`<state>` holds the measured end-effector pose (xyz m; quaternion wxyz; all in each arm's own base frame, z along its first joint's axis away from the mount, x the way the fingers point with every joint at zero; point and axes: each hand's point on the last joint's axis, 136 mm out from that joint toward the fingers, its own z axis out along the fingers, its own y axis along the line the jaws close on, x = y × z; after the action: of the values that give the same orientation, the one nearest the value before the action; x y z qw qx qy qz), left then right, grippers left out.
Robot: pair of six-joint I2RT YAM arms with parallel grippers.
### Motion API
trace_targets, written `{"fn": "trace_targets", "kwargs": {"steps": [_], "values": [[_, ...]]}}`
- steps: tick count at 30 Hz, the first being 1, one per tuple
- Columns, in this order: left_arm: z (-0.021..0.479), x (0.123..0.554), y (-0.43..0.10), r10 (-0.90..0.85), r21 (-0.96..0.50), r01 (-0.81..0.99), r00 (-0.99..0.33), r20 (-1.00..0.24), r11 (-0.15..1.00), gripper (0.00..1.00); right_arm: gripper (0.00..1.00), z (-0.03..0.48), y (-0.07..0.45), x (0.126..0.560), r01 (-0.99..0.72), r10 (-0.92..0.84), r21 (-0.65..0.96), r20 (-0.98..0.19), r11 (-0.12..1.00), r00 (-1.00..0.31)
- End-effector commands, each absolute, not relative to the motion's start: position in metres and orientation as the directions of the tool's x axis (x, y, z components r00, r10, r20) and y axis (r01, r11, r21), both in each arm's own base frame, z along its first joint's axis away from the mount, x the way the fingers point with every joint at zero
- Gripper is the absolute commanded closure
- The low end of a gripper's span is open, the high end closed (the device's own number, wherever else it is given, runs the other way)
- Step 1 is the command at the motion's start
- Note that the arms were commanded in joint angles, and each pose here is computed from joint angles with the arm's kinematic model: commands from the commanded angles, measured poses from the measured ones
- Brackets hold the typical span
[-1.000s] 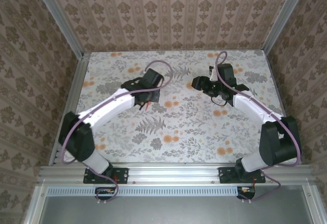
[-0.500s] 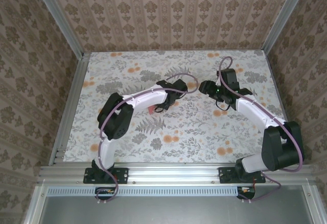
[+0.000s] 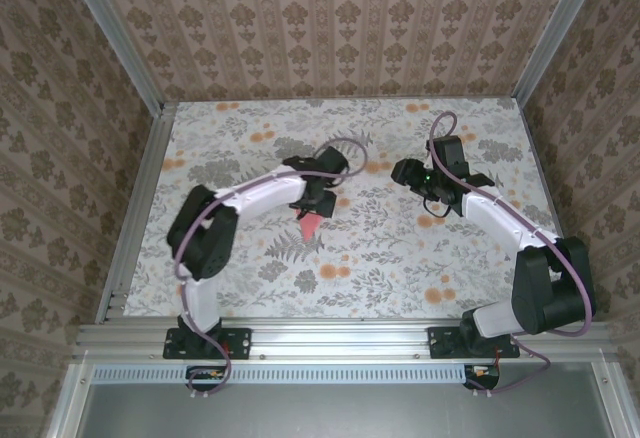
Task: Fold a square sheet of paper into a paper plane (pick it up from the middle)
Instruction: Turn over the paper at the center of the table.
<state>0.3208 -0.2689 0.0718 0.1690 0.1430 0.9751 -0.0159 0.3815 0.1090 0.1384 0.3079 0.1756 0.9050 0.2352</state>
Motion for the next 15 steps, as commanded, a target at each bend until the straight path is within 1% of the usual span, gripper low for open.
{"fn": "trace_targets", "kwargs": {"steps": [1,5,11,15], "values": [[0.108,0.325,-0.274,0.115,-0.284,0.234,-0.919,-0.378,0.930,0.32,0.40,0.140,0.119,0.380,0.163,0.442,0.524,-0.467,0.836,-0.766],[0.116,0.331,-0.232,-0.058,-0.399,0.104,-0.926,-0.374,0.911,0.24,0.40,0.136,0.162,0.376,0.086,0.351,0.499,-0.467,0.862,-0.812],[0.102,0.330,-0.162,-0.262,-0.411,-0.109,-0.904,-0.338,0.905,0.17,0.45,0.127,0.263,0.359,-0.106,0.125,0.441,-0.464,0.891,-0.877],[0.091,0.323,-0.136,-0.351,-0.443,-0.194,-0.886,-0.304,0.875,0.15,0.51,0.115,0.320,0.344,-0.201,0.004,0.430,-0.431,0.880,-0.902]]}}
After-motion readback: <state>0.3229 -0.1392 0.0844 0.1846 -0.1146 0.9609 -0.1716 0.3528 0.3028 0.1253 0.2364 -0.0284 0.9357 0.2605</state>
